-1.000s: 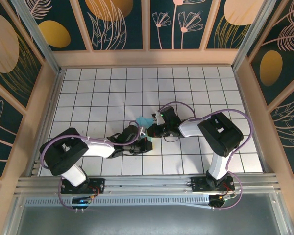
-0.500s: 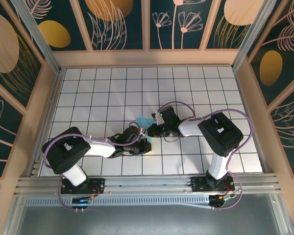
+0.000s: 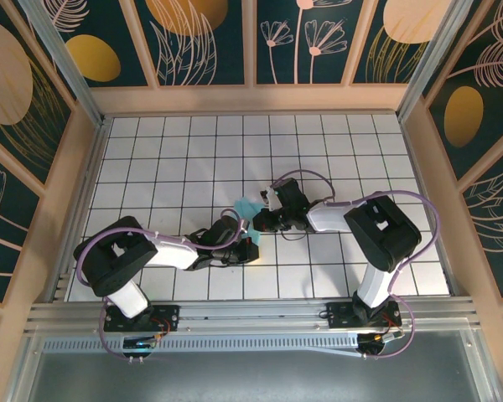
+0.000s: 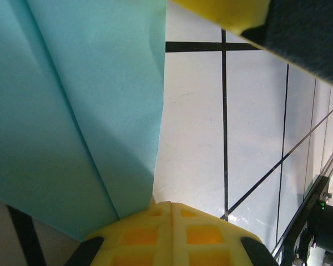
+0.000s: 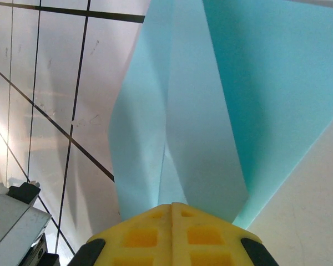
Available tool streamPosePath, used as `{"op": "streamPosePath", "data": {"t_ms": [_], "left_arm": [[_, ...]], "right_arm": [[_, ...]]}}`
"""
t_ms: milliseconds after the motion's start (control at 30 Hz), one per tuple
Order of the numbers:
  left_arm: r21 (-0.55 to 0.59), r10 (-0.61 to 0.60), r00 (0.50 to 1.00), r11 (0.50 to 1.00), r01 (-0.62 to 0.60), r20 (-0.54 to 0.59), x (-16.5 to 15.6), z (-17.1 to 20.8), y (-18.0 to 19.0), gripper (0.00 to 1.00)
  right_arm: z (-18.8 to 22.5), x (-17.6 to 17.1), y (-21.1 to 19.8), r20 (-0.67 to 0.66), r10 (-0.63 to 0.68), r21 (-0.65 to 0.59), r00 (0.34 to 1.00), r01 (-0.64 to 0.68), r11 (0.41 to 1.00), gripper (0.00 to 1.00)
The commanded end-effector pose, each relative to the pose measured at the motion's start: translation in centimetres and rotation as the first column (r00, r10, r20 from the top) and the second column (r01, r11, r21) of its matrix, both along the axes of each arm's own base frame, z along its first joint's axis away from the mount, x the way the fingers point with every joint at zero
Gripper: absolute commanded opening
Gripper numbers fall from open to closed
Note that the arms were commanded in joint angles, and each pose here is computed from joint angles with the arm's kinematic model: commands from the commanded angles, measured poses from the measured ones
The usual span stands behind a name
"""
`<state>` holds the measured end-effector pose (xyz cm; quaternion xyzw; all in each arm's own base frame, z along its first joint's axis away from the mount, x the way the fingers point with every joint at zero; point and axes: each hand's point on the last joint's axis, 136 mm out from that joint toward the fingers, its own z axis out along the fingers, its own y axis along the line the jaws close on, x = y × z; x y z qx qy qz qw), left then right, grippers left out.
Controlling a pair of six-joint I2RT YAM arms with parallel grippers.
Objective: Fold a paper plane with a square sheet of paper (fold left side to right side)
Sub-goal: Fourth fold the wing at the center of the table, then turn over the paper at the center of the table.
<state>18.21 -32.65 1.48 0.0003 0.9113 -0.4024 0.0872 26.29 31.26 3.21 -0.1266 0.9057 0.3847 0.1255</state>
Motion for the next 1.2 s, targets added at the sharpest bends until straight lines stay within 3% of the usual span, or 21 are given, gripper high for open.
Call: {"op": "streamPosePath", "data": {"t_ms": [0, 467, 733, 933, 1167], "left_arm": [[0.030, 0.001, 1.000, 1.000, -0.001, -0.006, -0.4, -1.2, 0.6, 0.00], [-0.025, -0.044, 0.999, 0.999, 0.044, 0.002, -1.5, 0.3, 0.2, 0.01], [-0.075, -0.064, 0.996, 0.995, 0.068, 0.059, -1.7, 3.0, 0.0, 0.05], [-0.072, 0.023, 0.993, 0.997, -0.015, 0.114, 0.9, 5.6, 1.4, 0.11], [-0.089, 0.165, 0.979, 0.984, -0.155, 0.116, 5.5, 6.2, 5.0, 0.26]], "right_arm": [[0.8, 0.8, 0.7, 0.014, 0.002, 0.034, 1.000, -0.002, 0.999, 0.00], [-2.4, 1.0, -0.4, -0.035, -0.032, -0.080, 0.999, 0.029, 0.996, 0.00], [0.4, 2.0, 0.5, 0.005, -0.023, -0.011, 1.000, 0.023, 1.000, 0.00], [5.6, 3.8, 0.4, 0.104, -0.053, 0.073, 0.993, 0.045, 0.996, 0.23], [6.8, 4.1, -3.3, 0.156, -0.127, 0.041, 0.980, 0.122, 0.992, 0.37]]}}
